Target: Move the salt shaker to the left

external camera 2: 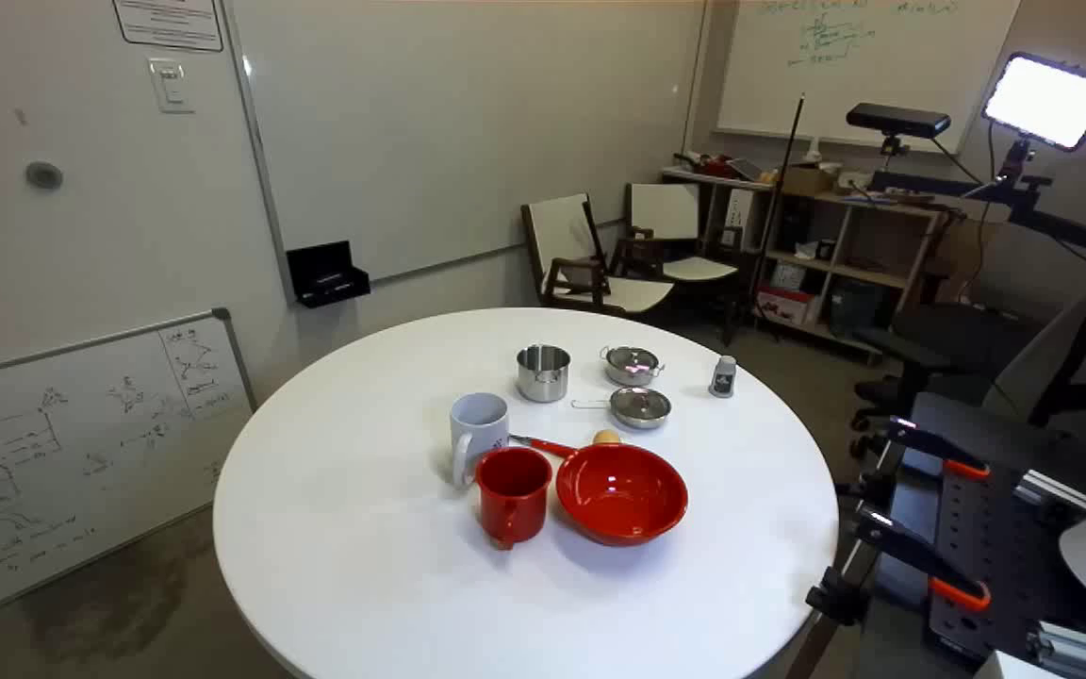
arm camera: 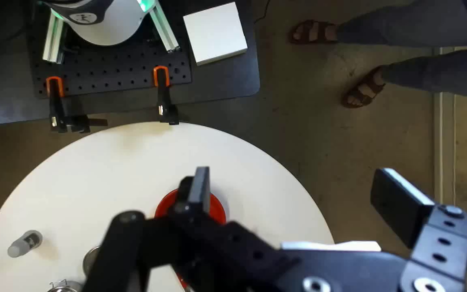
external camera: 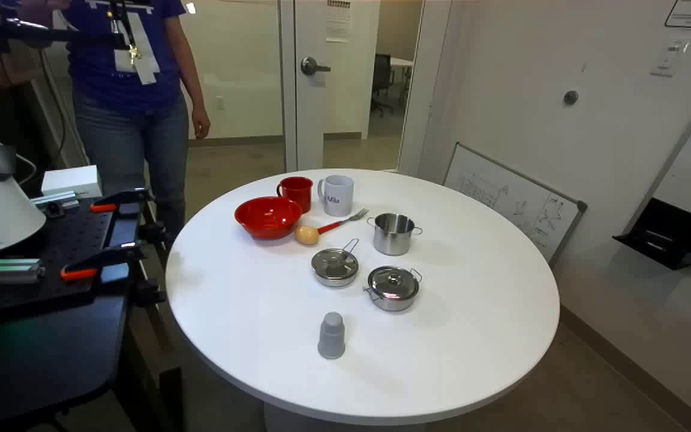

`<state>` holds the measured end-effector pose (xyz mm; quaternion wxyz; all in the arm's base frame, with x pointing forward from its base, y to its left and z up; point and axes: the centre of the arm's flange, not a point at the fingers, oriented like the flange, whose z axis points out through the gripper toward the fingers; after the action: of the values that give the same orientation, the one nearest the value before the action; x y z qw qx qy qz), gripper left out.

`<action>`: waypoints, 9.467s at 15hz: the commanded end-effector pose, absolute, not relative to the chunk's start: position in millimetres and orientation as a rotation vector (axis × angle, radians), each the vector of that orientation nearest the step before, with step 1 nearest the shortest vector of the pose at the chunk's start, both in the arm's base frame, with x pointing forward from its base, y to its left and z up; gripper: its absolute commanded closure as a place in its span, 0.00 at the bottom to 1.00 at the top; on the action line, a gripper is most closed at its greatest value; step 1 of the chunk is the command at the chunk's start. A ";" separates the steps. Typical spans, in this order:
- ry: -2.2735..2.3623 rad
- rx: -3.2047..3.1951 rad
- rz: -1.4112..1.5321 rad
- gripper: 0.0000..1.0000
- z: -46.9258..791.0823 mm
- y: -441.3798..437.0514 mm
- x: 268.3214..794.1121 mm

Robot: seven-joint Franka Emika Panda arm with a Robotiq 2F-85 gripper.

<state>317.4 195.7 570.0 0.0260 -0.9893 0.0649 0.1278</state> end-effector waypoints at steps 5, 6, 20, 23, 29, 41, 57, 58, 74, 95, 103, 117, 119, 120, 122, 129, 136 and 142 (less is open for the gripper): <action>0.132 -3.022 0.505 0.00 538.8 174.6 344.5; 0.163 -3.034 0.587 0.00 524.8 162.0 356.1; 0.455 -2.979 0.791 0.00 437.7 90.9 390.8; 0.589 -3.023 0.829 0.00 400.9 47.3 410.9; 1.101 -3.035 0.785 0.00 340.6 -33.5 440.7; 1.499 -2.903 0.836 0.00 297.4 -65.7 445.9; 2.330 -2.032 0.833 0.00 137.8 -228.4 512.0; 2.395 -1.988 0.792 0.00 135.1 -235.8 515.9; 3.072 -1.309 0.556 0.00 109.5 -292.4 507.4; 3.214 -1.045 0.334 0.00 88.9 -327.0 505.8; 3.236 -0.982 0.326 0.00 80.8 -328.8 512.2; 3.268 -0.895 0.381 0.00 52.0 -336.6 516.2; 3.271 -0.879 0.383 0.00 51.1 -338.2 517.3; 3.272 -0.873 0.384 0.00 50.5 -338.9 518.0; 3.273 -0.856 0.387 0.00 50.0 -339.7 519.1; 3.269 -0.815 0.398 0.63 49.7 -339.6 521.9; 3.297 -0.794 0.329 0.81 60.0 -342.5 521.8; 3.297 -0.982 0.165 0.81 77.7 -343.0 538.3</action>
<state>523.2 -345.2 65.6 -0.1358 -0.2553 0.9536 0.0834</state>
